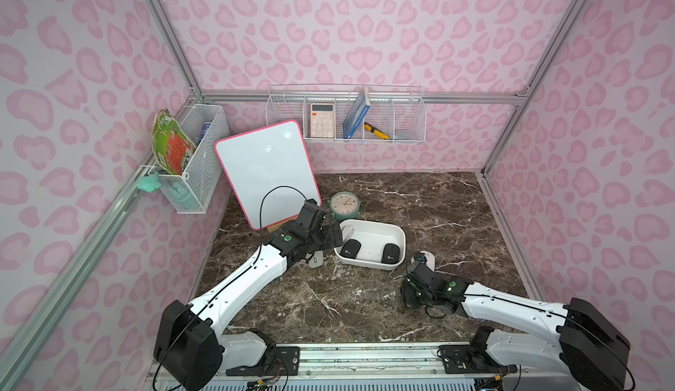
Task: Take out the mouse from the storage box
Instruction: Place the mouse at the center of the board, then pick up the mouse from the storage box.
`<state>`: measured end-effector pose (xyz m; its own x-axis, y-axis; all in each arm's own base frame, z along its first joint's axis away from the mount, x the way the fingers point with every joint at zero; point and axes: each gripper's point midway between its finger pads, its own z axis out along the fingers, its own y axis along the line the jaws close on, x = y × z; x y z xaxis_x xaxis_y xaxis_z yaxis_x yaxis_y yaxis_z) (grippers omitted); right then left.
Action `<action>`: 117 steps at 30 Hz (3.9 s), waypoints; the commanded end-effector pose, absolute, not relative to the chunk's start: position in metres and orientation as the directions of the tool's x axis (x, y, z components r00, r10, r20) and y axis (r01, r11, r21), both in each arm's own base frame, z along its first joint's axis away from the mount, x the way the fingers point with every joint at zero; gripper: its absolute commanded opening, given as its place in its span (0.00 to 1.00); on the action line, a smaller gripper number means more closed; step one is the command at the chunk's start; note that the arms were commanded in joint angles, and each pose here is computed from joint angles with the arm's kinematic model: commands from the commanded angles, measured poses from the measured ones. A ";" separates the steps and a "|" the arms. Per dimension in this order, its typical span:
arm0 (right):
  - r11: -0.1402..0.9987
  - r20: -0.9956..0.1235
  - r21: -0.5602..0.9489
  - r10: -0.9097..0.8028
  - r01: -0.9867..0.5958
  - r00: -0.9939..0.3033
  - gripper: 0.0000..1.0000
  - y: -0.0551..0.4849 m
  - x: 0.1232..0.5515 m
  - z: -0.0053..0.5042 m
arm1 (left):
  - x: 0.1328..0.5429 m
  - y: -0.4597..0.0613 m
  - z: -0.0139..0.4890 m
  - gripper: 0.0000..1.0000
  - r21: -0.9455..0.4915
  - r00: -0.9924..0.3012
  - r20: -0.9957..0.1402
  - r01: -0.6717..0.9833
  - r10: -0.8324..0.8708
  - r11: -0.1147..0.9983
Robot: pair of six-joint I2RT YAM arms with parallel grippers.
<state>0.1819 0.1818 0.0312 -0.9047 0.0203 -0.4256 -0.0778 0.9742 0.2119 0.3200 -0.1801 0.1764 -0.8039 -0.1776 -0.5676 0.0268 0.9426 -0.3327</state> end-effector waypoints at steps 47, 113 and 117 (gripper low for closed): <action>0.932 -0.841 0.300 0.158 -0.202 -0.517 0.81 0.127 0.241 0.116 | 0.401 -0.243 0.089 0.65 0.134 -0.907 -0.364 0.173 0.211 0.976; 0.920 -0.860 0.305 0.154 -0.248 -0.486 0.81 0.131 0.238 0.121 | 0.352 -0.228 0.150 0.21 0.142 -0.887 -0.442 0.080 0.136 0.987; 0.919 -0.860 0.305 0.154 -0.249 -0.486 0.81 0.131 0.238 0.121 | 0.331 -0.217 0.166 0.20 0.174 -0.878 -0.458 0.063 0.137 0.983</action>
